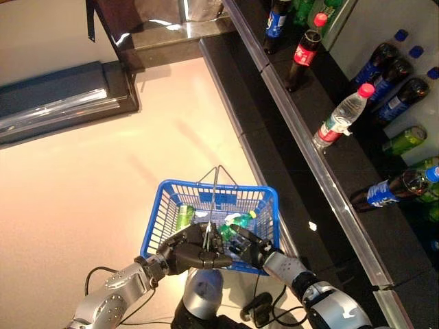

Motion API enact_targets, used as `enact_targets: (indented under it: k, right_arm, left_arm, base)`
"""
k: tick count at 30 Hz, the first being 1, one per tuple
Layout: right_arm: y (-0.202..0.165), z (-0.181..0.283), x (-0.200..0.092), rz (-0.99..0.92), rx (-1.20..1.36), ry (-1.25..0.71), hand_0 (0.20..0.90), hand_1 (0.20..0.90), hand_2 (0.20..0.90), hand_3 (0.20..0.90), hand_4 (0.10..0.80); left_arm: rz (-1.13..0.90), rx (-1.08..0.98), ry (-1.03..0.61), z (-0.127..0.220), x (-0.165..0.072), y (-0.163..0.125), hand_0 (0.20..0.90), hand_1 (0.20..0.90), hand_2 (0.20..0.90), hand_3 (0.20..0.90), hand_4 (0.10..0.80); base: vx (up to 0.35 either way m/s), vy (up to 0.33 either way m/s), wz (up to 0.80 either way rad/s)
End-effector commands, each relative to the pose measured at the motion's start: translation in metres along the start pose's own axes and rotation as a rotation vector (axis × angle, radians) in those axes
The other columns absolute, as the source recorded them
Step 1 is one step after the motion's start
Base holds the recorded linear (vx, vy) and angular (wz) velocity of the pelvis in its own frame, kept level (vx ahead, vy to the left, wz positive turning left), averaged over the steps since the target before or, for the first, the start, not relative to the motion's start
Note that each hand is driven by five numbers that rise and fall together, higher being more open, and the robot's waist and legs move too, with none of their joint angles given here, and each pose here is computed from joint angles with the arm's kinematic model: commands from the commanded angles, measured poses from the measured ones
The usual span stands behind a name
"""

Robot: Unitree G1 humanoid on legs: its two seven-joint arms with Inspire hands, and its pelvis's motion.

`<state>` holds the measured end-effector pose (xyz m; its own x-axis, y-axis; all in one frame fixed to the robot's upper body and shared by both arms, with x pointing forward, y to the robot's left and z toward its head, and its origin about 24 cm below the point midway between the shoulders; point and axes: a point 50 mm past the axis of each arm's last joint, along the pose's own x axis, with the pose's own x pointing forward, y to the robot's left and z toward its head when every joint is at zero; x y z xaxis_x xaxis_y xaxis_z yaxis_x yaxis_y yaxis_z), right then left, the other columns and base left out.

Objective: Pick up the drink and place into the basket.

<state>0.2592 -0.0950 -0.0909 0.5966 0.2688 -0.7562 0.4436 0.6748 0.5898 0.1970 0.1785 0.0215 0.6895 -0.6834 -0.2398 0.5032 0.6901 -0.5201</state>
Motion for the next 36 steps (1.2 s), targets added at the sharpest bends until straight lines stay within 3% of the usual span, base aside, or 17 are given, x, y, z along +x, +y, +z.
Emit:
enact_targets:
  k: [1, 10, 17, 22, 28, 36]
  right_arm:
    - [0.009, -0.031, 0.002, 0.068, 0.002, 0.058, 0.900, 0.900, 0.900, 0.900, 0.800]
    - [0.013, -0.036, -0.004, 0.191, 0.019, -0.018, 0.900, 0.900, 0.900, 0.900, 0.800]
    - [0.041, -0.049, -0.039, 0.427, -0.059, -0.127, 0.900, 0.900, 0.900, 0.900, 0.800]
    - [0.047, -0.046, -0.079, 0.617, -0.158, -0.187, 0.900, 0.900, 0.900, 0.900, 0.800]
    - [0.048, -0.037, -0.105, 0.756, -0.226, -0.224, 0.900, 0.900, 0.900, 0.900, 0.800]
    - [0.026, -0.018, -0.124, 0.719, -0.374, -0.332, 0.900, 0.900, 0.900, 0.900, 0.800]
  left_arm:
    - [-0.605, 0.132, -0.489, 0.083, 0.009, -0.101, 0.300, 0.300, 0.300, 0.200, 0.100]
    - [-0.511, 0.144, -0.452, 0.074, 0.006, -0.087, 0.300, 0.300, 0.300, 0.200, 0.100]
    - [-0.334, 0.178, -0.466, 0.062, -0.005, -0.063, 0.300, 0.300, 0.300, 0.200, 0.100]
    - [-0.120, 0.172, -0.470, 0.043, -0.013, -0.038, 0.300, 0.300, 0.300, 0.200, 0.100]
    - [0.104, 0.186, -0.411, 0.018, -0.023, -0.013, 0.300, 0.300, 0.300, 0.200, 0.100]
    - [0.498, 0.098, -0.305, -0.025, -0.048, 0.024, 0.300, 0.300, 0.300, 0.200, 0.100]
  base:
    - [0.080, -0.020, 0.12]
    - [0.055, -0.029, 0.01]
    - [-0.013, -0.020, -0.06]
    - [-0.054, -0.026, -0.13]
    - [-0.010, -0.016, -0.18]
    - [-0.003, 0.033, -0.20]
